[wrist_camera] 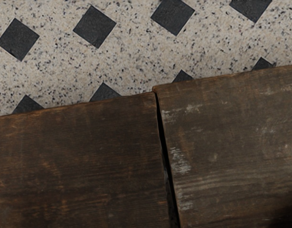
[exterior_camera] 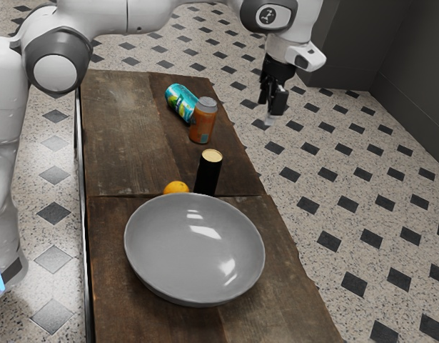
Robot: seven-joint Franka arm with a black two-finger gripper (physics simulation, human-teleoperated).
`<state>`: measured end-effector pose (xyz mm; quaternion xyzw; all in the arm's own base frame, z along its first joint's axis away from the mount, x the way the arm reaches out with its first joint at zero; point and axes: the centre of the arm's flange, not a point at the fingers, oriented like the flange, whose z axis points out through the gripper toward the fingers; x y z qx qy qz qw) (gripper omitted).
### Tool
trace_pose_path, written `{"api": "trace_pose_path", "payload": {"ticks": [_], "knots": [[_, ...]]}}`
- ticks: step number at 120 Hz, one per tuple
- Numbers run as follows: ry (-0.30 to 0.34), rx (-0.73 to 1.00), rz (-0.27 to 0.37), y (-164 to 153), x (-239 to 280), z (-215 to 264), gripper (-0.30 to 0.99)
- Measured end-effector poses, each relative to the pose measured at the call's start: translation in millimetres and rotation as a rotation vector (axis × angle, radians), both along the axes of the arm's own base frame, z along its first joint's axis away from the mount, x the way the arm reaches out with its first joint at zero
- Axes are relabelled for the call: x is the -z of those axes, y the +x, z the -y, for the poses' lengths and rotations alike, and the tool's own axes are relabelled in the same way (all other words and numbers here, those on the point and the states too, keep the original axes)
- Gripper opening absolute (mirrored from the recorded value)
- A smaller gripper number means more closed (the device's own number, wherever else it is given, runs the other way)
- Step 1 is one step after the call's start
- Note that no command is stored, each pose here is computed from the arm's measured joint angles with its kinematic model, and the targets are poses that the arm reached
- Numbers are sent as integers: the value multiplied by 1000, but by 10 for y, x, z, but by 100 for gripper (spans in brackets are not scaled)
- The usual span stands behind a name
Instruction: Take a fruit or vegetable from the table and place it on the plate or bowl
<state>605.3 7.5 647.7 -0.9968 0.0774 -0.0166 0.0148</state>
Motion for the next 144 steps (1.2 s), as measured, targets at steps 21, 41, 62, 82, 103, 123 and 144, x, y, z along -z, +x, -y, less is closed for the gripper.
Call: {"api": "trace_pose_path", "payload": {"ticks": [21,41,62,82,103,123,144], "knots": [[-16,-19,5,-7,-15,-57,69],[-45,-49,8,-95,-104,-20,69],[-114,-173,-37,-1072,84,-43,69],[-154,-342,-38,-1313,445,-241,69],[-150,-473,-27,-1261,476,-59,69],[-137,-631,-52,-1187,599,-44,69],[-133,-773,-79,-1085,764,-10,69]]}}
